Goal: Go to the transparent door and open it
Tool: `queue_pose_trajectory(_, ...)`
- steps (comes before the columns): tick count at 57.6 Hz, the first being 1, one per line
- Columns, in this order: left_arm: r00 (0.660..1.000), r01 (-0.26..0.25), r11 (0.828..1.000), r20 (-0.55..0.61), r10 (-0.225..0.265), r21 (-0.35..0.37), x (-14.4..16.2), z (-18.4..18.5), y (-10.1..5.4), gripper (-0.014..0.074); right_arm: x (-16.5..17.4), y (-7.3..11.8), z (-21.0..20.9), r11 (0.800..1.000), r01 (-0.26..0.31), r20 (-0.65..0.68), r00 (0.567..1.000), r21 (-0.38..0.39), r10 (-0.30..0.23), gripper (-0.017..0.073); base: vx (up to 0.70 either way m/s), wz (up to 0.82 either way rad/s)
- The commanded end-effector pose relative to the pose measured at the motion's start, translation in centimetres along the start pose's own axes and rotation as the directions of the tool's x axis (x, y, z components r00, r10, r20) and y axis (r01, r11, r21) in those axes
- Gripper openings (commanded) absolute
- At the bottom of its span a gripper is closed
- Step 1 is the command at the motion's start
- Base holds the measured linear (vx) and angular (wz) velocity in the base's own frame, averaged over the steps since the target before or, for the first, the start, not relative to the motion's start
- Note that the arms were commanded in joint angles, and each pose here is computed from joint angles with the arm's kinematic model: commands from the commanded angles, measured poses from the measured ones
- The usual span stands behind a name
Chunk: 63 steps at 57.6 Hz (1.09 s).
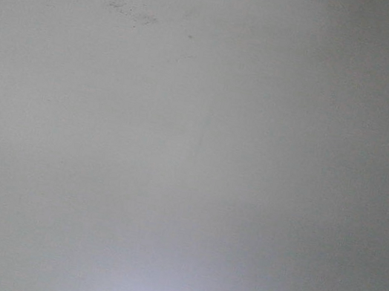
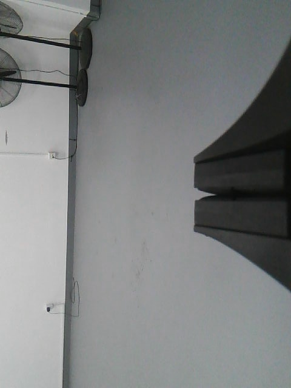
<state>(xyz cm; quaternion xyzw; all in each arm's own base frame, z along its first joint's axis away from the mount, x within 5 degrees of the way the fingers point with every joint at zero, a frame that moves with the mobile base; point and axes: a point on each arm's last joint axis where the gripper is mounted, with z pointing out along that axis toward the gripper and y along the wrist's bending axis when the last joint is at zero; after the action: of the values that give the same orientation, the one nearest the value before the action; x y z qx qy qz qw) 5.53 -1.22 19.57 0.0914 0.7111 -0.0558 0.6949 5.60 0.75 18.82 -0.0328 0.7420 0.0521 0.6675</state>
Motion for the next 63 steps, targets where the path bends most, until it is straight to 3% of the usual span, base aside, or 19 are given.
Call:
queue_pose_trajectory(1, 0.998, 0.006, 1.0, 0.061, -0.006, -0.007, 0.24, 0.03, 0.05, -0.0006, -0.35, -0.11, -0.04, 1.0, 0.007, 0.082, 0.997, 0.014, -0.008, 0.0, 0.0, 0.0)
queue_pose_trajectory(63, 0.998, 0.006, 1.0, 0.061, -0.006, -0.007, 0.24, 0.03, 0.05, -0.0006, -0.31, -0.11, -0.04, 1.0, 0.007, 0.078, 0.997, 0.014, -0.008, 0.0, 0.01, 0.0)
